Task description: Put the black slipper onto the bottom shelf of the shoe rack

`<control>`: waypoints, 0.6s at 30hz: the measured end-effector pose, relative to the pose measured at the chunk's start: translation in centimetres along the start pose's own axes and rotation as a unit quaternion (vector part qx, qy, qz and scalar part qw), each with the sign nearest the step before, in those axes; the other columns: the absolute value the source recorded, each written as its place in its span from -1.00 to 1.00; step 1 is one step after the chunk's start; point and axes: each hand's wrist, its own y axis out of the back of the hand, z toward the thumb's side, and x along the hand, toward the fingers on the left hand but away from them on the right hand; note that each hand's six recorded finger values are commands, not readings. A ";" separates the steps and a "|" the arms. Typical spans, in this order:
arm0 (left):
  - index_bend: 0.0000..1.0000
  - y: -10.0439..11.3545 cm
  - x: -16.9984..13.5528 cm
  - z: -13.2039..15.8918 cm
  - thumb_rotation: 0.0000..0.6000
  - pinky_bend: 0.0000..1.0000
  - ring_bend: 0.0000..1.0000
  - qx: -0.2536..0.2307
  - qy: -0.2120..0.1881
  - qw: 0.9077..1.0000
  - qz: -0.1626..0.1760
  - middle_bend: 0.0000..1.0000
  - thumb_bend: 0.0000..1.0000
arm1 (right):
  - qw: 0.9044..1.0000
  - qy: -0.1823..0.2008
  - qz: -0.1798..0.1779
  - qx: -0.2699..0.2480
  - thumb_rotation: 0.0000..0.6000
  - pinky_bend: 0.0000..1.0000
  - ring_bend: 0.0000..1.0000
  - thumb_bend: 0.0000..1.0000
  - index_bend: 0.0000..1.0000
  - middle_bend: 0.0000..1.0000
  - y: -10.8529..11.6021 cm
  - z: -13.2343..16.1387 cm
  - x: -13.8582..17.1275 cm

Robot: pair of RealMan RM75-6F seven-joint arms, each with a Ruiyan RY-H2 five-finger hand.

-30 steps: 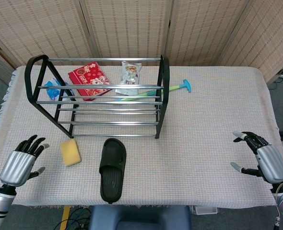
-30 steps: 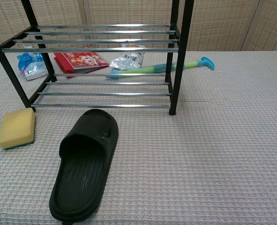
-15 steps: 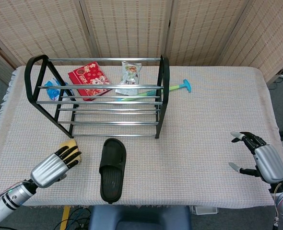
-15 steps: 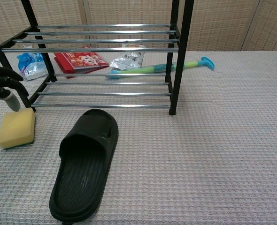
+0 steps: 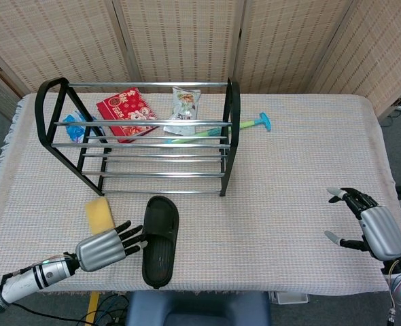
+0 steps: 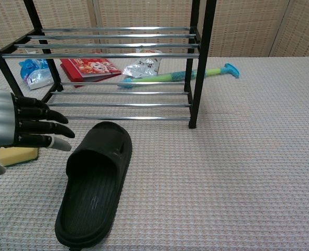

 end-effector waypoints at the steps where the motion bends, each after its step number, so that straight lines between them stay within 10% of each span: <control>1: -0.67 0.1 0.3 0.2 1.00 -0.43 -0.74 0.005 -0.009 1.000 0.000 -0.73 -0.88 | 1.000 0.000 0.000 0.000 1.00 -0.49 -0.55 -0.68 -0.65 -0.30 0.0 0.0 0.0; 18: -0.70 1.4 4.2 3.6 1.00 -0.44 -0.89 0.053 -0.101 0.993 0.007 -0.85 -0.88 | 1.000 -0.008 -0.001 0.001 1.00 -0.49 -0.55 -0.68 -0.65 -0.30 0.1 -0.4 0.1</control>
